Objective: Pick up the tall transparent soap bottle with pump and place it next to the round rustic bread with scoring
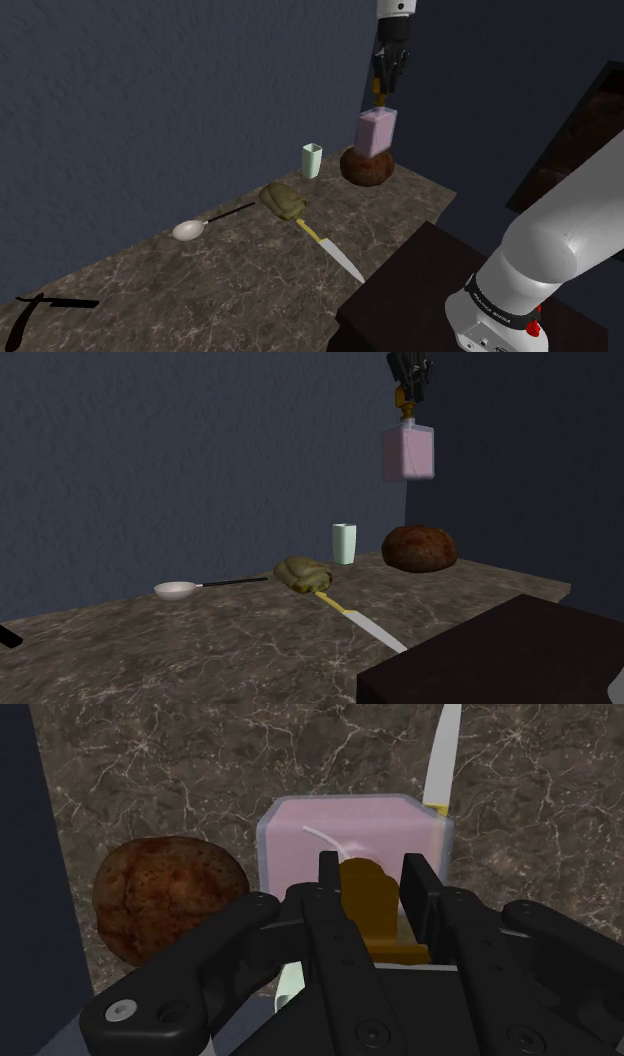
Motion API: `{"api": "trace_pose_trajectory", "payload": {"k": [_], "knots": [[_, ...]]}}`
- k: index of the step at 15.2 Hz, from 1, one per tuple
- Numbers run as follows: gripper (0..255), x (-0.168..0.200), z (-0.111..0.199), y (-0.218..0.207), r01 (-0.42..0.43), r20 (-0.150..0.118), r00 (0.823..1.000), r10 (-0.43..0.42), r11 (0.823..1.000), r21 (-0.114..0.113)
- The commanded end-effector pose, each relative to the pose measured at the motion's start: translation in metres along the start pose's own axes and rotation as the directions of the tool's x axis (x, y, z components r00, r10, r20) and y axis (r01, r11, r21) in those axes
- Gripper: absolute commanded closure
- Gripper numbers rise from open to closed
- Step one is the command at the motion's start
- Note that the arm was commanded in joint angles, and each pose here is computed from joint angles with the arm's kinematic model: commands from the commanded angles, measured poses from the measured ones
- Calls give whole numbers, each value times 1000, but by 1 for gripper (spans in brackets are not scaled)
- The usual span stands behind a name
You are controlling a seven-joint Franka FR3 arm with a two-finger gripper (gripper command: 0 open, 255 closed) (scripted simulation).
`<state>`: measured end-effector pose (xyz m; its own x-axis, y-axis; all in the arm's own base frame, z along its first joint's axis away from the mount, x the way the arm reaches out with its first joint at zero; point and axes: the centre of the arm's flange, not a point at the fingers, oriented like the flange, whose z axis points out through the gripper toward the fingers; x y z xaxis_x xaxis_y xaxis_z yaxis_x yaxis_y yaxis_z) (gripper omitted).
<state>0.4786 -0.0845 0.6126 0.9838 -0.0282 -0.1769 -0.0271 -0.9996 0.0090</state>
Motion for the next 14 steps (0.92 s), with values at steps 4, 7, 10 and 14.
{"api": "trace_pose_trajectory", "payload": {"k": [4, 7, 10, 14], "knots": [[255, -10, 4, 63, 2, 0, 1000, -2, 1000, 0], [255, -15, 5, 103, 2, 0, 1000, -2, 1000, 0], [255, -21, 6, 142, 2, 0, 1000, -2, 1000, 0], [255, -27, 8, 194, 2, 0, 1000, -2, 1000, 0]]}}
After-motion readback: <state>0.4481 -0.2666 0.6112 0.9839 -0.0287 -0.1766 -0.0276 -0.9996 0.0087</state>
